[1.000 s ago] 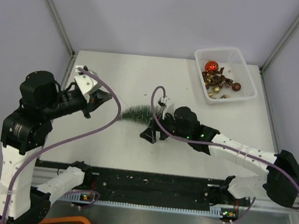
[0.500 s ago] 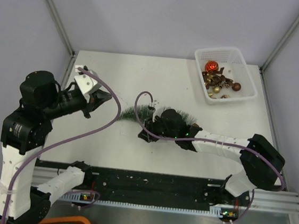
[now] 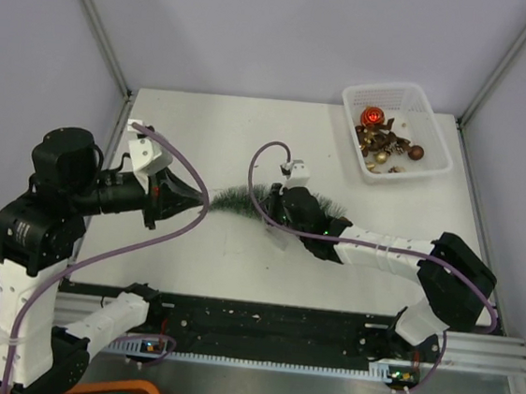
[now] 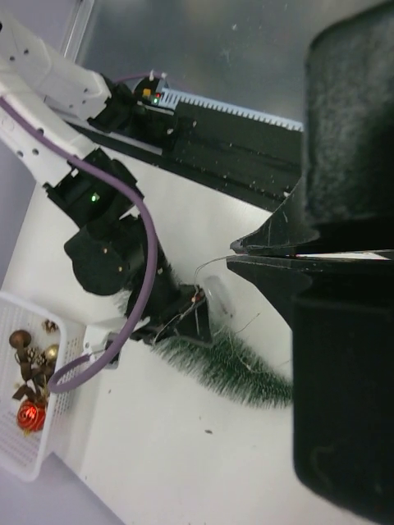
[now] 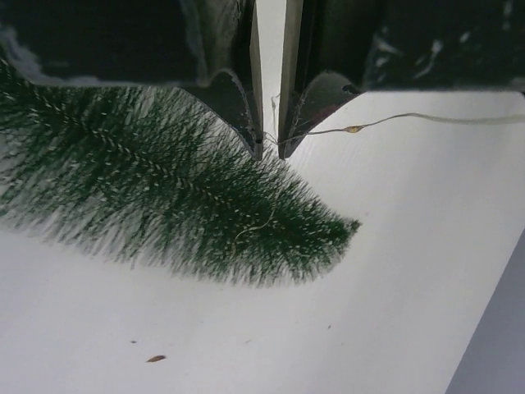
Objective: Decorate the small christmas tree
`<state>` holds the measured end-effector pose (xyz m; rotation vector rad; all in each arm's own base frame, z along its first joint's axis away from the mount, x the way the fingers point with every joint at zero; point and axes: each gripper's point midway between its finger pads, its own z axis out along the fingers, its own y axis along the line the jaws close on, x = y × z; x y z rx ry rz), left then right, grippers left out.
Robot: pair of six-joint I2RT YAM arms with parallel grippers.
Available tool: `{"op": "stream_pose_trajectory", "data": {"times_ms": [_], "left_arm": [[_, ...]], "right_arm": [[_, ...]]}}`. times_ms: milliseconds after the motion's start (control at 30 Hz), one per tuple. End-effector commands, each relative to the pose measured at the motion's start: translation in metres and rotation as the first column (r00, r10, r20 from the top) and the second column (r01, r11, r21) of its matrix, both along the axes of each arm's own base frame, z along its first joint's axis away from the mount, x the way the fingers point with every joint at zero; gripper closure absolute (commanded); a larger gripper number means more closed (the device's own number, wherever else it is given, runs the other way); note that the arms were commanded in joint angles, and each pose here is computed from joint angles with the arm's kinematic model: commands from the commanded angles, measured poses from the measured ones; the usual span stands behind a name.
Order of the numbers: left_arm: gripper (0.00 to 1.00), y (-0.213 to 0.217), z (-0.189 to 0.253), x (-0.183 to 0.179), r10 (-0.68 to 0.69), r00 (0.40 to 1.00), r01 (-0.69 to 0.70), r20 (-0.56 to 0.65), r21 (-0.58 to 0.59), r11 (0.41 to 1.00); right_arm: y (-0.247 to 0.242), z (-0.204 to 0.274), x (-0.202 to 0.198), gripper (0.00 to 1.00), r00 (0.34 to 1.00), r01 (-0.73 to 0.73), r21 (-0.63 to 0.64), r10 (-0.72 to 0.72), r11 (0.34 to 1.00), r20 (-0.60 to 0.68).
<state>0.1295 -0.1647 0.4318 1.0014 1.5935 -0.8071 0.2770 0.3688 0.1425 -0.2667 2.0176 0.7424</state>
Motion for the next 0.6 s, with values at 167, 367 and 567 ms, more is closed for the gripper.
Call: {"op": "stream_pose_trajectory", "data": {"times_ms": [167,367,567], "left_arm": [[0.96,-0.012,0.056,-0.084,-0.273,0.962,0.265,-0.03,-0.15,0.952],[0.94,-0.008,0.075,-0.1,-0.269,0.962,0.271,0.035,-0.169,0.947],[0.94,-0.003,0.043,-0.08,-0.214,0.976,0.216,0.024,-0.08,0.973]], "right_arm": [[-0.057,0.004,0.031,0.87,0.907,0.421,-0.048,-0.419,0.906,0.043],[-0.074,-0.003,0.022,0.85,0.896,0.445,-0.047,-0.444,0.895,0.027],[-0.086,0.016,-0.001,0.8,0.926,0.377,0.013,-0.377,0.926,0.0]]}}
